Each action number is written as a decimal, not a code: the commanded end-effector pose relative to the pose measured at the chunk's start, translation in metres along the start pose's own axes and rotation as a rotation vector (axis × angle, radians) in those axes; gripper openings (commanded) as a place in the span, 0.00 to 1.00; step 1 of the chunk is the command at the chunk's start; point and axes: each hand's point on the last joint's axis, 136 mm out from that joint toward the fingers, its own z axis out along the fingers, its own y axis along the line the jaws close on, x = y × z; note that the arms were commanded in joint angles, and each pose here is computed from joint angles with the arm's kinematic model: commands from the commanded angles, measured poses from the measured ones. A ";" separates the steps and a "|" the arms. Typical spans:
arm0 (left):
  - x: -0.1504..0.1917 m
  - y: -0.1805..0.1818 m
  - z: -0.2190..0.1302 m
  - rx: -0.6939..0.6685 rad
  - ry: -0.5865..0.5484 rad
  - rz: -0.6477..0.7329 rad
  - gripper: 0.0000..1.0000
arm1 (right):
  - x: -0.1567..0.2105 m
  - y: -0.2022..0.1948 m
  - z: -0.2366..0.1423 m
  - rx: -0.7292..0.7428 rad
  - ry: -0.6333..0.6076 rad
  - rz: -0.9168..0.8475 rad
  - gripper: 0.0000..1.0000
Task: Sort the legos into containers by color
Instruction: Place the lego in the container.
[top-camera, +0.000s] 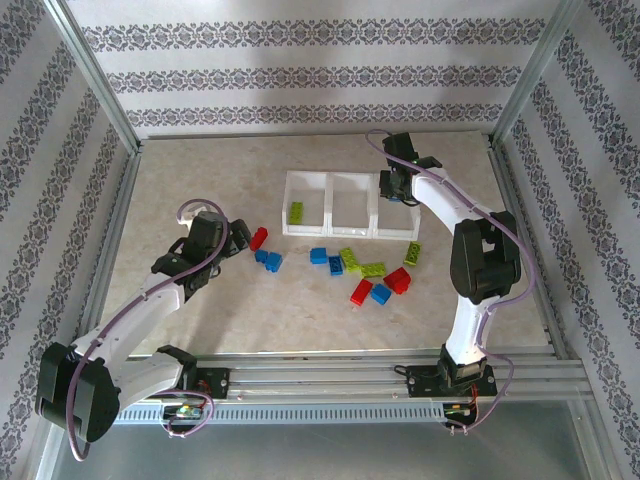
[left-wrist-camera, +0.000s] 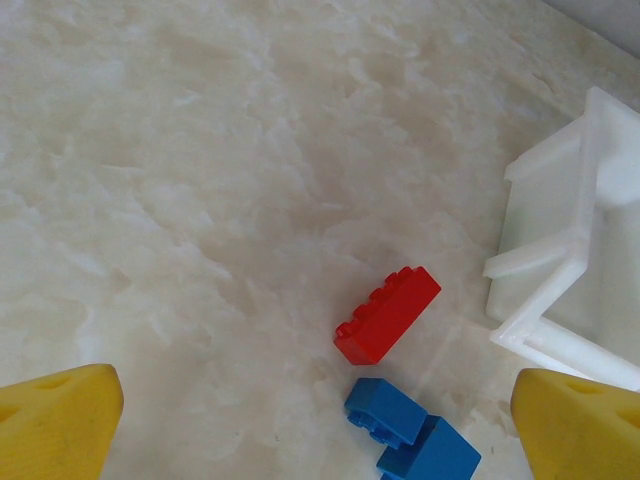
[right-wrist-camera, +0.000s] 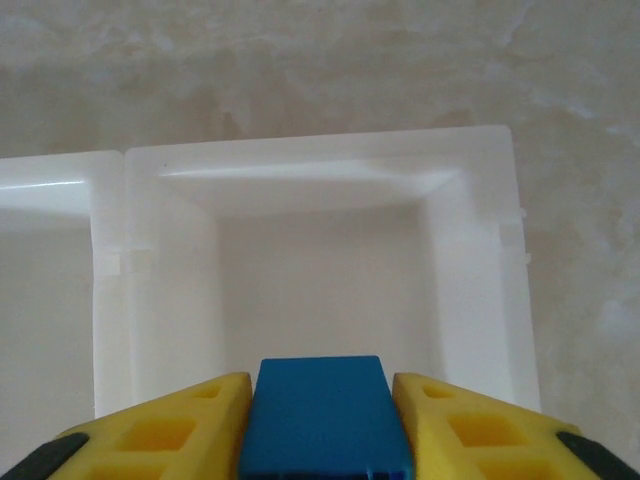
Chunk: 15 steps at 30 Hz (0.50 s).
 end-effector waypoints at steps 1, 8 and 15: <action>0.002 0.009 -0.003 -0.020 0.020 0.006 1.00 | -0.003 -0.007 -0.001 0.025 -0.018 -0.003 0.45; 0.000 0.014 -0.002 -0.028 0.027 -0.001 1.00 | -0.001 -0.012 -0.017 0.025 -0.041 0.003 0.49; -0.001 0.015 0.001 0.004 0.056 -0.010 1.00 | 0.010 -0.023 -0.042 0.030 -0.075 0.033 0.55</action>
